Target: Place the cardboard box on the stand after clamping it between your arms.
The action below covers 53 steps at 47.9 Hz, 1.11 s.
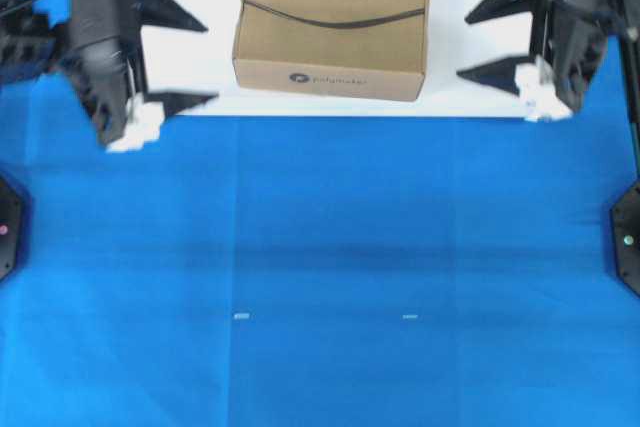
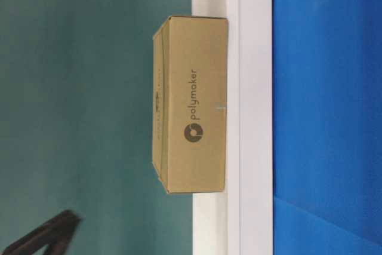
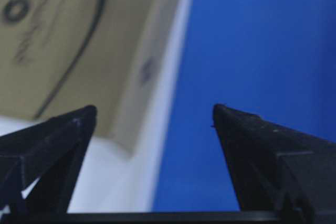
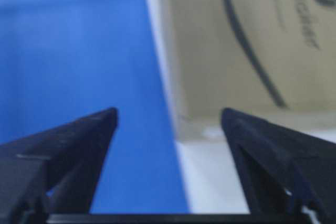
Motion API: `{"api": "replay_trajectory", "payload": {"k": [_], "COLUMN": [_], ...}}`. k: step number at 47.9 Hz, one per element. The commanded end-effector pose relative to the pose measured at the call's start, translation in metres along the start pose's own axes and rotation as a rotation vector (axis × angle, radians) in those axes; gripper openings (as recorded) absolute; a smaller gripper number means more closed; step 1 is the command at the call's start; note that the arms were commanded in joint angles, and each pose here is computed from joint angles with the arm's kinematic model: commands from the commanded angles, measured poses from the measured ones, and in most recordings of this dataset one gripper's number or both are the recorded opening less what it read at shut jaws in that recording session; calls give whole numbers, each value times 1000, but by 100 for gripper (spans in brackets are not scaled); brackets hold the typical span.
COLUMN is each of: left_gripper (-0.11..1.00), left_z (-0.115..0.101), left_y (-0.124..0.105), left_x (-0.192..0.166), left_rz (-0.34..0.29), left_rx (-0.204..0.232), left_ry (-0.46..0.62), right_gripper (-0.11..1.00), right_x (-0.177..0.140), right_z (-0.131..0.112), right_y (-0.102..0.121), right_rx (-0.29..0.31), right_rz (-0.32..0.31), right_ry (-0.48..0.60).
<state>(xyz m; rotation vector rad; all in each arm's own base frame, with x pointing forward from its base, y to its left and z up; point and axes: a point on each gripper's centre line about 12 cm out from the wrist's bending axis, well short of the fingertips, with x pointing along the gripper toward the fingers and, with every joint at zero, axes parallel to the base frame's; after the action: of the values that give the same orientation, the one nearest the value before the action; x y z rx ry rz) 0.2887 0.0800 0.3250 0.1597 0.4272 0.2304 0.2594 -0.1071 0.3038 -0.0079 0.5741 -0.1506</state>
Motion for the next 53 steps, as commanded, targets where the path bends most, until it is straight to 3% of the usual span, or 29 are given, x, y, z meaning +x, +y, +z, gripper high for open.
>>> {"api": "replay_trajectory", "payload": {"k": [1,5,13,21,28,34,45,53], "left_gripper": [87,87,87,87,87,87,87,87], "left_z": [16,18,16,1,-15,-24,-27,-40], "left_y": [-14,-27,-45,-51,-59,-60,-59,-63], "left_x": [-20,-38,-63,-79,-90,-94,-101,-96], "left_rz": [-36,-85,-152,-186,-225,-233,-235,-241], "left_rx": [-37,-61,-46,-48,-32,-38,-70,-77], "left_ry": [-121,-168,-224,-205,-163,-155,-170,-167], "right_gripper": [98,98,98,98,98,98,98,98], "right_x": [-13,-23,-41,-45,-43,-42,-47,-45], "right_z": [13,18,18,2,-14,-23,-17,-31], "right_y": [24,42,73,102,119,121,115,112], "right_rx": [-1,-7,-34,-54,0,56,49,64], "right_rz": [25,54,128,226,296,296,253,230], "right_ry": [-106,-176,-271,-277,-252,-263,-352,-359]}}
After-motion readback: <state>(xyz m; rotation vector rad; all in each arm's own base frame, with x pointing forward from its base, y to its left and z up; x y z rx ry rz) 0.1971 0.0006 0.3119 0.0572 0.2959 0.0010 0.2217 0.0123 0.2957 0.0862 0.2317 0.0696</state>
